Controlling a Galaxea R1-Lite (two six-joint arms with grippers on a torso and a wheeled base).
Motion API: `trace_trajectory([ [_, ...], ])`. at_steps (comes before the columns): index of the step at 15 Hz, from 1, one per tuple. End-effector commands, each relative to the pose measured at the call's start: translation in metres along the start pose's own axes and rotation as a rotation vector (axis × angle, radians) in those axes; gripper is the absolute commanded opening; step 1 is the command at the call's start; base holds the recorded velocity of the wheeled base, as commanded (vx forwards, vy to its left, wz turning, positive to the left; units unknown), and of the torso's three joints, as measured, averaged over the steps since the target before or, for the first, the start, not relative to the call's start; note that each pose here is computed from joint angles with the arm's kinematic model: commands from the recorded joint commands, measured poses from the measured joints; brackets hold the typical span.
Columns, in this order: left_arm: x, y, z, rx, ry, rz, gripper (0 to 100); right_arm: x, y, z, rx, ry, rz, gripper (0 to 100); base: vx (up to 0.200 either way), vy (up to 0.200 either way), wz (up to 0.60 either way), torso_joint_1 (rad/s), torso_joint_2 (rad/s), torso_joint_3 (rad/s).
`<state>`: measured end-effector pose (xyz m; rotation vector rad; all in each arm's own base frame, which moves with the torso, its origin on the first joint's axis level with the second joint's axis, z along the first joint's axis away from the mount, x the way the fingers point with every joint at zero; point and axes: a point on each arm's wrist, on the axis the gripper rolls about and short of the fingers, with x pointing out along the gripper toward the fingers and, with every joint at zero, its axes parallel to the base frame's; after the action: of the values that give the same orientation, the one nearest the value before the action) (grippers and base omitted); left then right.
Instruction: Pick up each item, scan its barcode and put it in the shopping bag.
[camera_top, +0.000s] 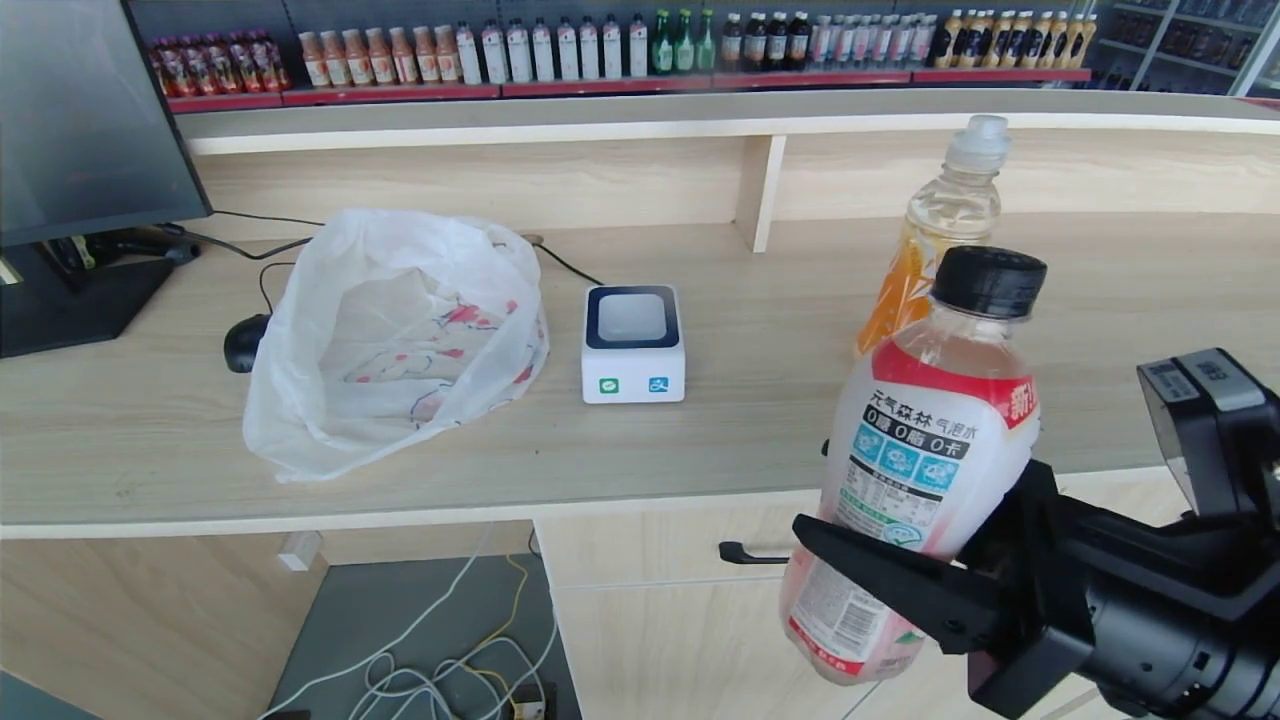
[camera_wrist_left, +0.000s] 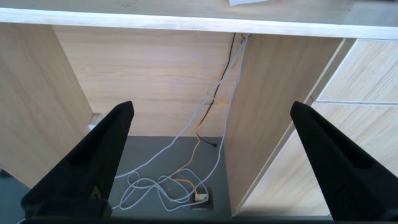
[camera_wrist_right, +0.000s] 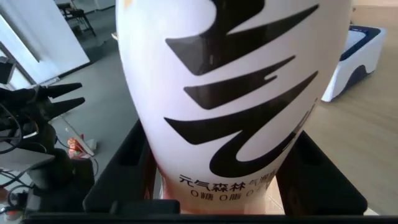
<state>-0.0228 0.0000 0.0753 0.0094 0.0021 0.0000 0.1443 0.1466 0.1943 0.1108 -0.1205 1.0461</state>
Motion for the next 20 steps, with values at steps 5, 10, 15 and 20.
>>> trace_trajectory([
  [5, 0.0, 0.0, 0.0, 0.0, -0.001, 0.0, 100, 0.015, -0.001, 0.001, 0.163, 0.02, 0.162, 0, 0.0, 0.0, 0.0, 0.0, 0.0, 0.0],
  [10, 0.0, 0.0, 0.0, 0.0, -0.001, 0.002, 100, 0.032, -0.003, 0.017, 0.222, -0.028, 0.225, 0, 0.0, 0.0, 0.0, 0.0, 0.0, 0.0],
  [15, 0.0, 0.0, 0.0, 0.0, -0.001, 0.0, 100, 0.038, -0.002, 0.022, 0.258, -0.025, 0.305, 0, 0.0, 0.0, 0.0, 0.0, 0.0, 0.0],
  [20, 0.0, 0.0, 0.0, 0.0, -0.001, 0.0, 100, 0.059, -0.019, 0.028, 0.261, -0.056, 0.268, 0, 0.0, 0.0, 0.0, 0.0, 0.0, 0.0],
])
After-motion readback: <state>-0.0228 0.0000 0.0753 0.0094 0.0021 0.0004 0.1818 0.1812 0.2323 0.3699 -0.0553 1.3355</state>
